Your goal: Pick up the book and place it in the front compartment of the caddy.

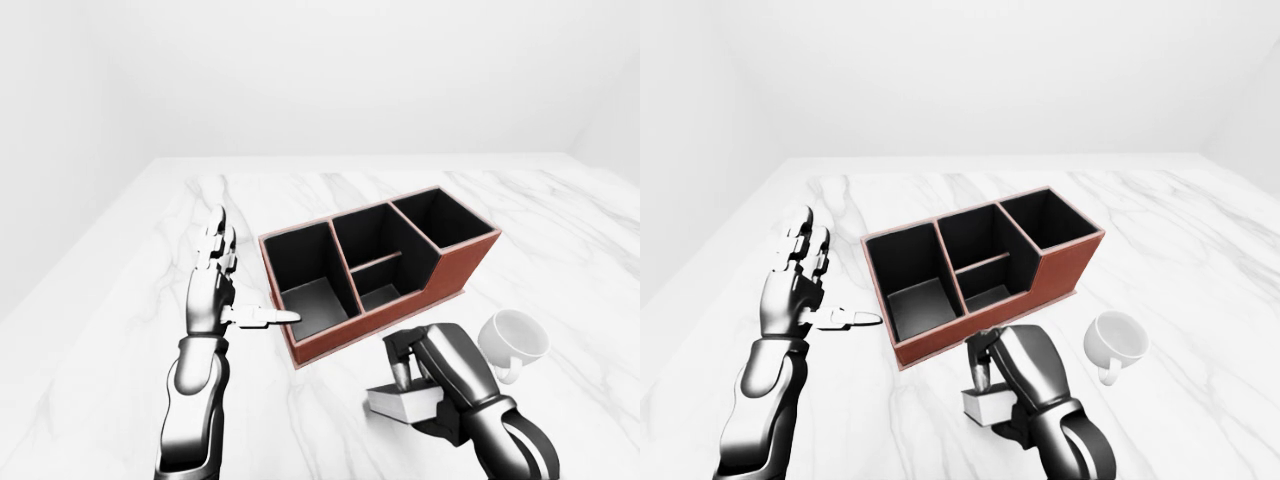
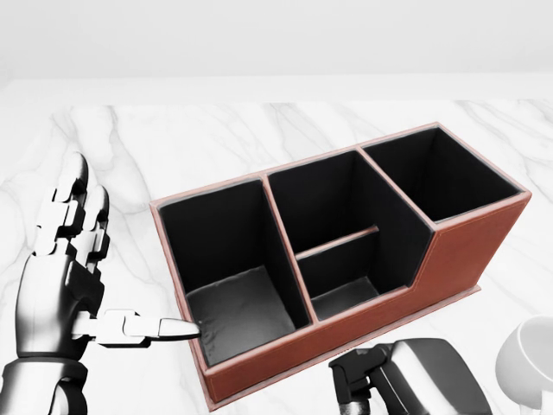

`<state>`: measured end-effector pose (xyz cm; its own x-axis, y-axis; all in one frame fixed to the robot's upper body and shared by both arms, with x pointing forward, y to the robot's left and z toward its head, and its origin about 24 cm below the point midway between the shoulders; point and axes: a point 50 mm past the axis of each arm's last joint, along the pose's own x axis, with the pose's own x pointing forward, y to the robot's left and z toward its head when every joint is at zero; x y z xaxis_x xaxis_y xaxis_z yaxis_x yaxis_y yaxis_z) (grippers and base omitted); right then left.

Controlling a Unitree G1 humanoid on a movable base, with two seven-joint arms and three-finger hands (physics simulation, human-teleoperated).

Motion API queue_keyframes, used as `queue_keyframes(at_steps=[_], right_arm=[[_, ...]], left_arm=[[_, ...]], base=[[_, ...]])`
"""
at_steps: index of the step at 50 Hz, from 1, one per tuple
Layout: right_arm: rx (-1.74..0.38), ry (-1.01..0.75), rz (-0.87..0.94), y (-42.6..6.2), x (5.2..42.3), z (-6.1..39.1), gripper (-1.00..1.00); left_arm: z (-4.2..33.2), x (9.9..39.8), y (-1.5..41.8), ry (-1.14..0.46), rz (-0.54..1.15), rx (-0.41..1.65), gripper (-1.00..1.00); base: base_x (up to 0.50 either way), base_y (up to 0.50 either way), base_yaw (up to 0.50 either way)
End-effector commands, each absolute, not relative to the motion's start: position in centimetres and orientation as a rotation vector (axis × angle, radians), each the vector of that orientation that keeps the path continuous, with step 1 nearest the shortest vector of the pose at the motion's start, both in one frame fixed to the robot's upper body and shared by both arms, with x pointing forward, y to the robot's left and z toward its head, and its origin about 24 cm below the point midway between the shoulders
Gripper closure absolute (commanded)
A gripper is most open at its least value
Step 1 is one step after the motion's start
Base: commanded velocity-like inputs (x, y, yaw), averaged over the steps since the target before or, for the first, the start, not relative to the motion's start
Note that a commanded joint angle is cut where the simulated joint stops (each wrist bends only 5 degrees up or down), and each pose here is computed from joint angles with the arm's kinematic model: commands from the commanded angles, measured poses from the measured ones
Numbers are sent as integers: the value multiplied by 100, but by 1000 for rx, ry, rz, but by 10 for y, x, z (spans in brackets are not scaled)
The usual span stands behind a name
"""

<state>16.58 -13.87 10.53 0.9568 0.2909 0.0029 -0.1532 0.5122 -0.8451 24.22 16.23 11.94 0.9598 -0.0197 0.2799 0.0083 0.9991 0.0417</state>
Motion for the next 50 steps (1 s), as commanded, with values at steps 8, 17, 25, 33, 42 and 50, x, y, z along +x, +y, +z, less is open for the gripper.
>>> queue_keyframes(at_steps=[8,17,25,33,42,50], right_arm=[[-1048,-233,225,-142,164,137,100],[-1076,-282,223,-142,166,152,100],[-1123,-348,226,-139,171,168,100],[-1151,-365,218,-140,180,178,100],[-1166,-377,216,-139,183,185,100],[-1163,-401,187,-139,186,193,100]], left_arm=[[118,243,162,-278,-14,41,-100],[119,242,162,-280,-14,42,-100],[118,243,162,-278,-13,41,-100],[117,244,162,-272,-13,41,-100],[116,244,162,-269,-12,41,-100],[117,243,163,-274,-12,41,-100]], base=[[0,0,0],[0,0,0],[0,0,0],[0,0,0],[0,0,0],[0,0,0]])
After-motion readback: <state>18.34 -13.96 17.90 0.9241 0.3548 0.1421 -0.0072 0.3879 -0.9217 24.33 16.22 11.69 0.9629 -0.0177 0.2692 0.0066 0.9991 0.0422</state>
